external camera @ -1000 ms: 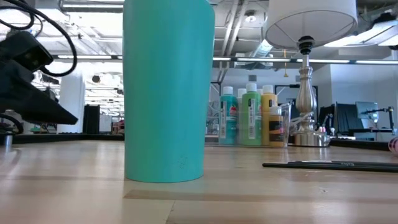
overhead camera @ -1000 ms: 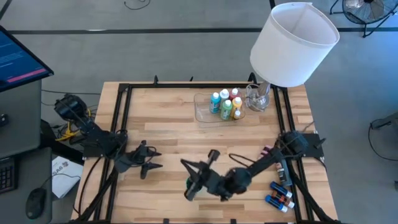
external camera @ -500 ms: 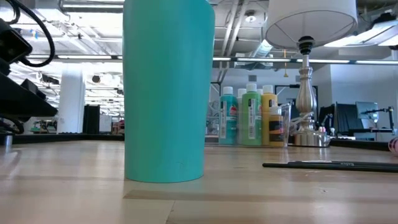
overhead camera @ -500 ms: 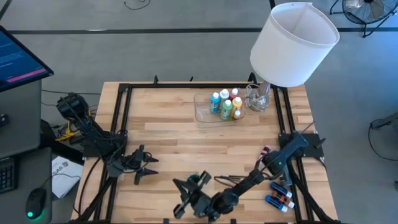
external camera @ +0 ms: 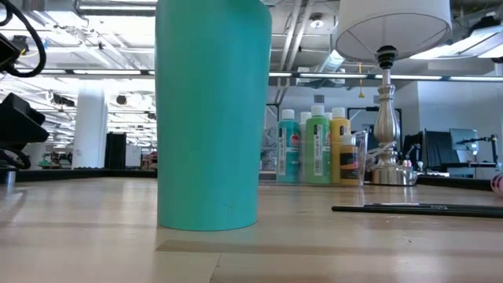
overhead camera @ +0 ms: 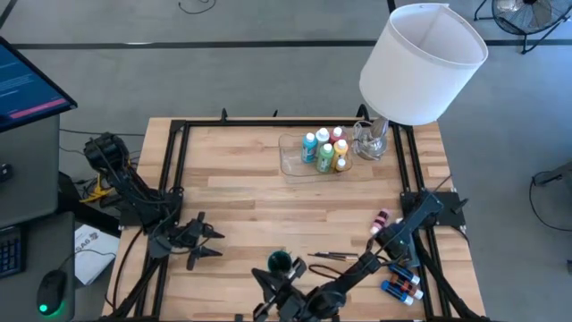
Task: Pick & Place Paint Supplies
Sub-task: Put the silver paintbrush into the green cup
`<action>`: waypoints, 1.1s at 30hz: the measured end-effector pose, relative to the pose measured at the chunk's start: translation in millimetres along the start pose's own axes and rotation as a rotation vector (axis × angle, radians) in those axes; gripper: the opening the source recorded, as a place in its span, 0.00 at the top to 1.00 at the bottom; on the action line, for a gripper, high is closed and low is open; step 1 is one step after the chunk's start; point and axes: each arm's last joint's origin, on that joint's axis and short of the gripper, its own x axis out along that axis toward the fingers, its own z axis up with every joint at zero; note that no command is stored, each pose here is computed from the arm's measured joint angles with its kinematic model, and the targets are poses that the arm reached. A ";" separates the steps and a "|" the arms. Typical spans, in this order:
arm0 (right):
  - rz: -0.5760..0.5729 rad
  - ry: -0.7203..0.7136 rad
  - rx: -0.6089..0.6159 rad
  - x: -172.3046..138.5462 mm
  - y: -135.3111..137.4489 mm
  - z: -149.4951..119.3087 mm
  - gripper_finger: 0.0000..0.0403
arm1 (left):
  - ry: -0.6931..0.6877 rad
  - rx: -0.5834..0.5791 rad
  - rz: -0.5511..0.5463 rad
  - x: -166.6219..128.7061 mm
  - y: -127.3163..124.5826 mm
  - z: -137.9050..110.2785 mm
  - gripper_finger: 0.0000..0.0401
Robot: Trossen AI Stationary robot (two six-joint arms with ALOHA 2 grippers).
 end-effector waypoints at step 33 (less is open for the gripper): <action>-0.028 0.119 -0.153 4.9 -7.3 -23.5 1.00 | -0.022 0.003 0.011 -1.4 -1.0 0.4 0.54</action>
